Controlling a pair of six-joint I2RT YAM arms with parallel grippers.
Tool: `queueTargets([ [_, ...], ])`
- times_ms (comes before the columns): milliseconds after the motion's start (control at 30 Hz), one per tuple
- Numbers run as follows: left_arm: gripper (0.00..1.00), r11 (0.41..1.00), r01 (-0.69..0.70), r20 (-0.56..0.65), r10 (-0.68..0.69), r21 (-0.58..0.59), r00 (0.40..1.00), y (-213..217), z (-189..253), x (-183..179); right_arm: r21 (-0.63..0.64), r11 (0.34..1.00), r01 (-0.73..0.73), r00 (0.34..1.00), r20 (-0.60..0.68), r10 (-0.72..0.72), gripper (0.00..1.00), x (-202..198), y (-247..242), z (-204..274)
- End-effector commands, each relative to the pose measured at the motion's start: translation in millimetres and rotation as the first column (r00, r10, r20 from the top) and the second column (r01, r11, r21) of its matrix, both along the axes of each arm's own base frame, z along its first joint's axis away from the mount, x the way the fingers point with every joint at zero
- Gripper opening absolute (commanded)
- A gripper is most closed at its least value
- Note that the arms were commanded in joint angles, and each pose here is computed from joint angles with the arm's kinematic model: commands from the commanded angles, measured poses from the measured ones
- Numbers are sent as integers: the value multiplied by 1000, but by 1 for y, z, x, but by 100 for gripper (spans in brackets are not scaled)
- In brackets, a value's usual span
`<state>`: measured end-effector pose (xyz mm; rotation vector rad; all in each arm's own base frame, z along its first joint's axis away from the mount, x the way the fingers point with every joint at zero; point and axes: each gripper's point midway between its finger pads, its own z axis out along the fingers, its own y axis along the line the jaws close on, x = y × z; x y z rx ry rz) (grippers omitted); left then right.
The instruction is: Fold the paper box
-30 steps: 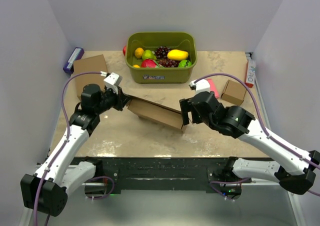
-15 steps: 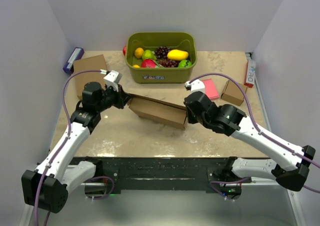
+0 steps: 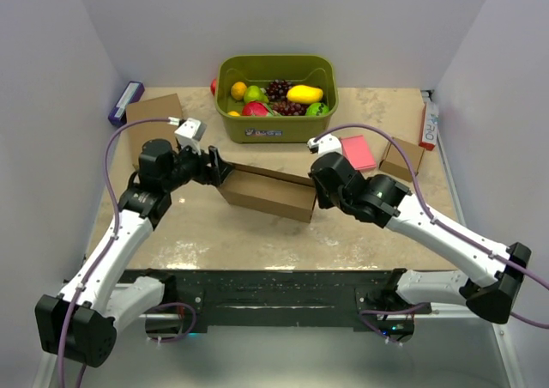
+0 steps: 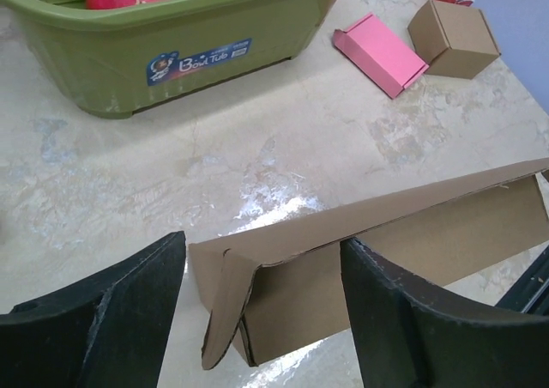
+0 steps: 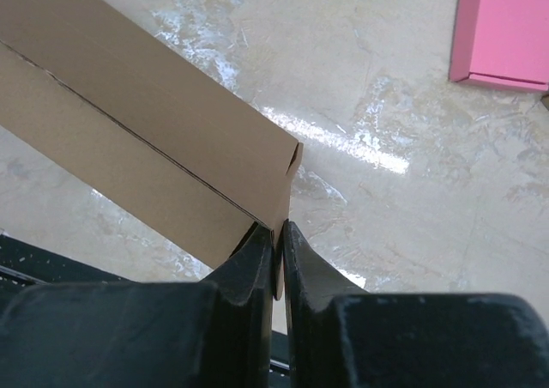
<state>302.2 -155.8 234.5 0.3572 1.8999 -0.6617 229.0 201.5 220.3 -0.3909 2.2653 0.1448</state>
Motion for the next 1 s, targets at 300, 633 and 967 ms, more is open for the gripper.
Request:
queueTargets([
  [300,63,983,-178,23,177,41,984,34,17,-10,20,1000,-17,1000,-11,17,9,9,10,0],
  [633,48,986,-160,-42,161,45,986,30,1,-15,23,999,-27,999,-20,27,8,11,13,-2],
  [967,11,991,-133,-75,131,-28,989,17,2,-13,6,1000,-19,999,-29,19,6,12,13,-8],
])
